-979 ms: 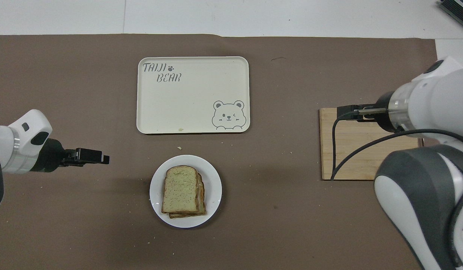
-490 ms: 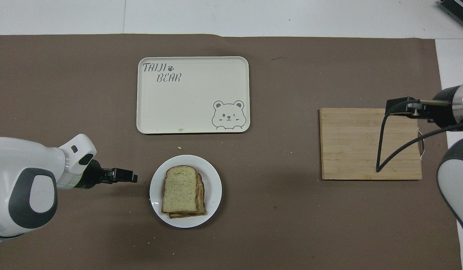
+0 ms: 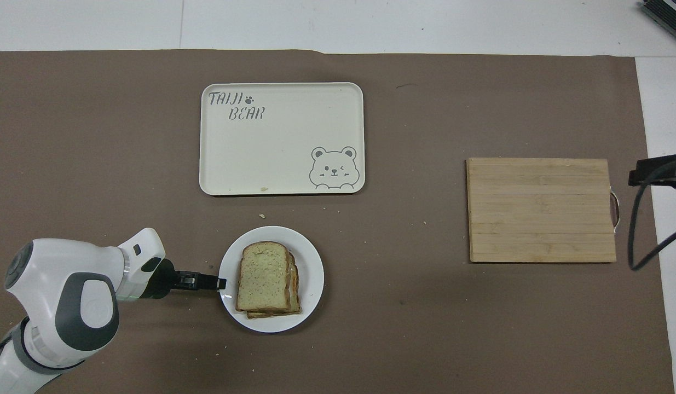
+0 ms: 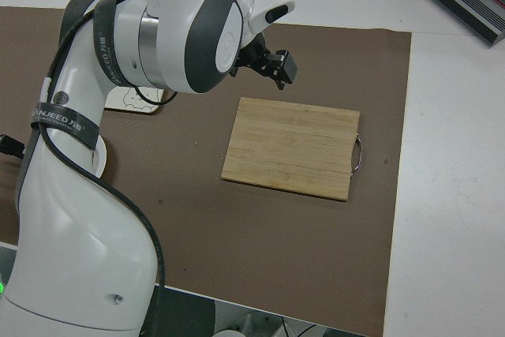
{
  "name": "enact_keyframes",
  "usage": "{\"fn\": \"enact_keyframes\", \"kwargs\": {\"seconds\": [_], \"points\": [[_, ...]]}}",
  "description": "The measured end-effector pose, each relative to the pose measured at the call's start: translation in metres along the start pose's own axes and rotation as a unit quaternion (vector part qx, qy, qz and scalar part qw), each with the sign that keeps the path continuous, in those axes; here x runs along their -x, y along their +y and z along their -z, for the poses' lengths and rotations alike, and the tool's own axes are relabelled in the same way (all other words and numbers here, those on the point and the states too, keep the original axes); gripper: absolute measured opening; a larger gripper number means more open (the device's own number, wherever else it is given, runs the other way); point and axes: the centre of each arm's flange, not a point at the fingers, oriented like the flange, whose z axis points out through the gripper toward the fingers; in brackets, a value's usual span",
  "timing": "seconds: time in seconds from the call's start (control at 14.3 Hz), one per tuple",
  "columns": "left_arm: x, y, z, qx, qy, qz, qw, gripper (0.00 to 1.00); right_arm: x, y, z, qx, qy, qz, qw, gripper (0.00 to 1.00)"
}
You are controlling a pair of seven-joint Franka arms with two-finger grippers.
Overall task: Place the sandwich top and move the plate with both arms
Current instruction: 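Grasp the white plate rim with the left gripper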
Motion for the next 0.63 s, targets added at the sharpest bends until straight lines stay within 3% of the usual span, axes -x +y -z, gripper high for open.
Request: {"fn": "enact_keyframes", "kwargs": {"seconds": [0.07, 0.35, 0.49, 0.56, 0.63], "points": [[0.000, 0.006, -0.004, 0.000, -0.003, -0.006, 1.000, 0.70, 0.001, 0.001, 0.000, 0.000, -0.003, 0.000, 1.000, 1.00], [0.009, 0.022, -0.027, -0.003, 0.000, -0.014, 1.000, 0.59, 0.002, -0.001, -0.012, 0.002, -0.021, 0.003, 1.000, 1.00], [0.011, 0.022, -0.031, -0.003, 0.000, -0.011, 1.000, 0.40, 0.000, -0.002, -0.020, 0.003, -0.029, 0.003, 1.000, 1.00], [0.012, 0.022, -0.031, -0.003, -0.001, -0.011, 1.000, 0.33, 0.000, -0.002, -0.022, 0.003, -0.030, 0.003, 1.000, 1.00], [0.013, 0.023, -0.032, -0.002, -0.002, -0.012, 1.000, 0.33, 0.000, -0.002, -0.022, 0.000, -0.030, 0.003, 1.000, 1.00]]}}
